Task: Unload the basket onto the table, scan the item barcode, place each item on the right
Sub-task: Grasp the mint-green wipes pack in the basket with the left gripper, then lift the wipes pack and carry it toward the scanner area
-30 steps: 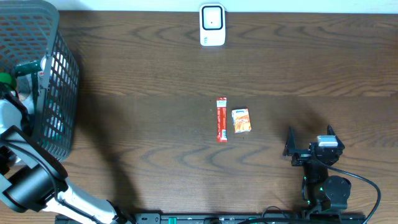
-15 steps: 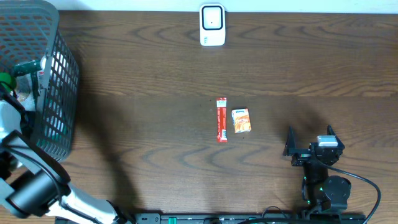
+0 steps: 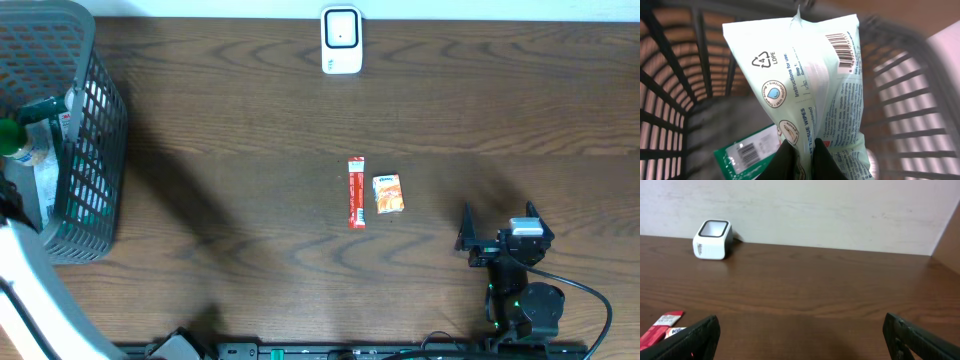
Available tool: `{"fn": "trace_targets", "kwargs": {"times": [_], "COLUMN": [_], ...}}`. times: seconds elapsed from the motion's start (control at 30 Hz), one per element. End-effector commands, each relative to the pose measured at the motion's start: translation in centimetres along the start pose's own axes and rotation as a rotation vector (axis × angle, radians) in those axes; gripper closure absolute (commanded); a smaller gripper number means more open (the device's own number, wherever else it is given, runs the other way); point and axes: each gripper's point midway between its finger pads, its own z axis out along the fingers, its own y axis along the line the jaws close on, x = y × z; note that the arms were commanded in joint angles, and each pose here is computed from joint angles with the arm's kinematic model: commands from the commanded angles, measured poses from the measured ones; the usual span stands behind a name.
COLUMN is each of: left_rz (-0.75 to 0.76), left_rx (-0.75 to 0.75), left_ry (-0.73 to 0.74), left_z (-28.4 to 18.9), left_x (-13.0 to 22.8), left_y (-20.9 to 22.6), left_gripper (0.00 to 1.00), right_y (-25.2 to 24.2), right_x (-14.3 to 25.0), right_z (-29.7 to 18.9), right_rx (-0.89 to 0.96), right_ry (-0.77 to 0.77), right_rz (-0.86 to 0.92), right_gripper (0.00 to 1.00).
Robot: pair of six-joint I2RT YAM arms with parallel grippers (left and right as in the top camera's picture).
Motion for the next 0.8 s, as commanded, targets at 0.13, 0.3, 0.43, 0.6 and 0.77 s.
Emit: {"fn": "trace_targets", "kwargs": {"times": [0.13, 0.3, 0.43, 0.6, 0.77], "left_rz": [0.028, 0.106, 0.226, 0.340, 0.434], "left_rx": [0.154, 0.301, 0.412, 0.524, 0.662], "left_ry": [-0.002, 0.070, 0.104, 0.141, 0.274], "left_z": [-4.5, -6.7, -9.1, -12.5, -16.0], "left_x": [-0.5, 1.8, 3.8, 6.6, 11.3], "left_y": [-2.6, -5.7, -7.9, -10.0, -11.7], "left_gripper": [0.93, 0.93, 0.93, 0.93, 0.93], "right_y": [-0.1, -0.1, -0.1, -0.1, -0.1], "right_x": [0.1, 0.1, 0.1, 0.1, 0.1], "right_z": [0.0, 0.0, 0.0, 0.0, 0.0], "right_rx": [0.004, 0.005, 0.004, 0.004, 0.004], "right_ry": [0.002, 0.002, 0.002, 0.002, 0.002], "right_rz": [-0.004, -0.004, -0.004, -0.004, -0.004], "right_gripper": [0.01, 0.01, 0.01, 0.01, 0.01]}}
